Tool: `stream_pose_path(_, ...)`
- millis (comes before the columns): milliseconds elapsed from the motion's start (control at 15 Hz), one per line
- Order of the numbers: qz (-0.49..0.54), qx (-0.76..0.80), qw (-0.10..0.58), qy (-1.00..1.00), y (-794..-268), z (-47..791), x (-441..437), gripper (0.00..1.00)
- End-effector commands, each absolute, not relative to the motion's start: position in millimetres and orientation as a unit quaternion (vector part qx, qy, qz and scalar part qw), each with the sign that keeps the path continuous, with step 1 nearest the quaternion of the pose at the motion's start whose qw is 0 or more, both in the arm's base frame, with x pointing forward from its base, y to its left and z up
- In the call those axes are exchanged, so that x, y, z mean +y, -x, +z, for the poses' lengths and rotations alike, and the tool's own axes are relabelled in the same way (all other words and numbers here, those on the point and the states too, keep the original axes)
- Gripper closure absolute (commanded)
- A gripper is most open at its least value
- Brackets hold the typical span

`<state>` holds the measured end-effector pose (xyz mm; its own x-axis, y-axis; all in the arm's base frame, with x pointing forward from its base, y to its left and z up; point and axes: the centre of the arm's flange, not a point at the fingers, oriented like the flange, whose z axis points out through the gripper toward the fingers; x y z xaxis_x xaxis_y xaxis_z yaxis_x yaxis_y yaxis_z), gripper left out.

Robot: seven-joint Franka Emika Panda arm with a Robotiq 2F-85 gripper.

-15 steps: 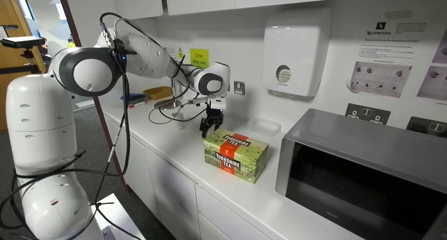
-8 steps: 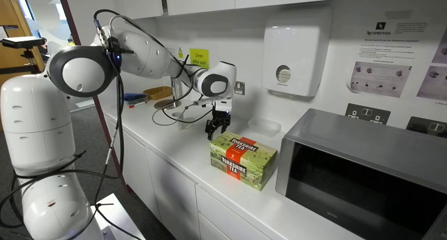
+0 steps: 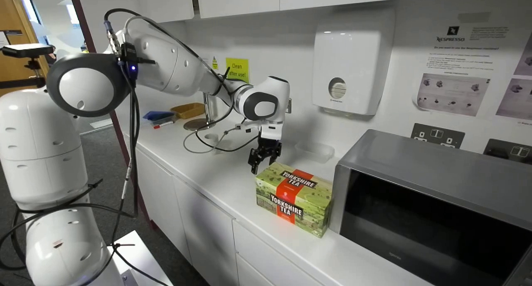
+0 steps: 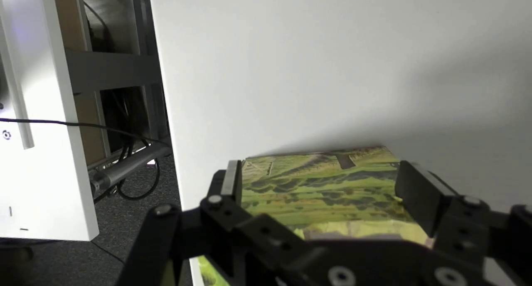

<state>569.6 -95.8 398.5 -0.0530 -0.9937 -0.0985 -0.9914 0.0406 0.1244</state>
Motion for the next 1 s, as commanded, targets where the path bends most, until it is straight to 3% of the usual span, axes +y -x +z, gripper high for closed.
stream_pose_path(0,-0.069,-0.725,-0.005,-0.685,-550.9,408.2,-103.2,0.0)
stream_pose_path(400,-0.08,-0.708,0.01,-0.702,-567.8,397.4,-88.5,0.0)
stream_pose_path(667,-0.035,-0.633,0.047,-0.772,-565.1,421.5,-47.5,0.0)
stream_pose_path(933,-0.053,-0.545,0.056,-0.835,-577.6,432.9,3.3,0.0)
